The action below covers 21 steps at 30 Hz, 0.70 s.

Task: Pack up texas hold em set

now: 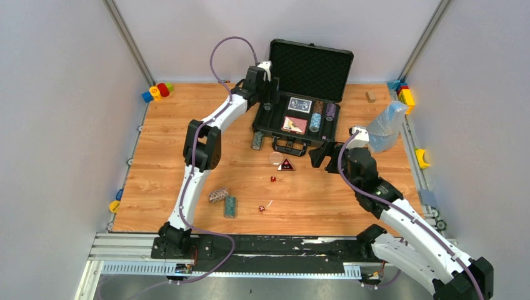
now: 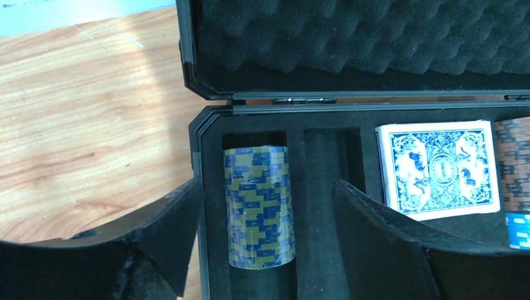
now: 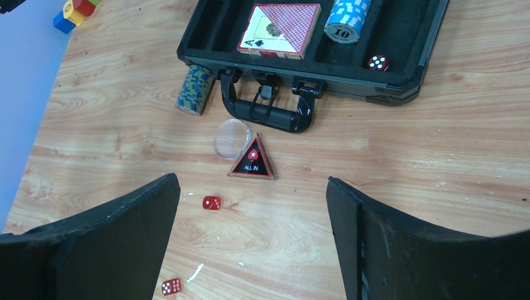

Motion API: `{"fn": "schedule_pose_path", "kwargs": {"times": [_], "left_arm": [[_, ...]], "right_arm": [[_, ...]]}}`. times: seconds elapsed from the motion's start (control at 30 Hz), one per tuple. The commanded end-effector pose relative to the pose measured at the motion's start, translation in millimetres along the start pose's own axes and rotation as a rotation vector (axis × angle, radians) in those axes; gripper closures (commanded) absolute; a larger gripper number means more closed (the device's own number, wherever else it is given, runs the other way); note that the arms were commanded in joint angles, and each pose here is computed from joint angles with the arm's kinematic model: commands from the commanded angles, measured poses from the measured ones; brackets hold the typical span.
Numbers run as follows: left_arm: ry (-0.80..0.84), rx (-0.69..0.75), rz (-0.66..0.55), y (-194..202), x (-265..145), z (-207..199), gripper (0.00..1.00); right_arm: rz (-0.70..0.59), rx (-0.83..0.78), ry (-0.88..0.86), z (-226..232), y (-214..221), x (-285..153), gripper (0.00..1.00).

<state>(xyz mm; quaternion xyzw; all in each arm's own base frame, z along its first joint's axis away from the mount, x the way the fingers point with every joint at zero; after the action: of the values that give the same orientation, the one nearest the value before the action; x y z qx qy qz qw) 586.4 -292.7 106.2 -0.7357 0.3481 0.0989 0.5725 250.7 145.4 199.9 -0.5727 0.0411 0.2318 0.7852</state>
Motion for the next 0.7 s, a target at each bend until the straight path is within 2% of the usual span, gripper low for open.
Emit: {"fn": "schedule_pose_path", "kwargs": {"times": [0.0, 0.07, 0.17, 0.4, 0.67], "left_arm": [[0.025, 0.005, -0.113, -42, -11, -6, 0.15], [0.025, 0.009, -0.124, -48, -21, -8, 0.07], [0.026, 0.019, -0.119, -50, -34, -9, 0.04], [0.060, 0.053, -0.098, -58, -101, -22, 0.03], [0.034, 0.003, -0.066, -19, -177, -12, 0.03]], "right_arm": [[-0.046, -0.005, -0.009, 2, -9, 3, 0.11], [-0.043, -0.005, -0.012, 3, -9, 3, 0.11], [-0.039, -0.003, -0.017, 4, -8, 3, 0.11], [0.015, -0.002, -0.051, 12, -2, 7, 0.12], [0.031, 0.019, -0.068, 14, 4, 7, 0.12]]}}
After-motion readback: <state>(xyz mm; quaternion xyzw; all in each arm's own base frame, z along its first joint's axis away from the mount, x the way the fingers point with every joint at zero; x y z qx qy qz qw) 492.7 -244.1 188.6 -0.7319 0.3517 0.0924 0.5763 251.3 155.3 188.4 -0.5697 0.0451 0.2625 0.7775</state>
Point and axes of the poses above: each gripper's point midway between its finger pads, its own x axis out along the fingers, its own z axis along the line the jaws close on, y = z × x, the point moved 2 cm from there along -x, back along the fingers, and after that the axes turned 7 degrees about -x, right-handed, at the moved point
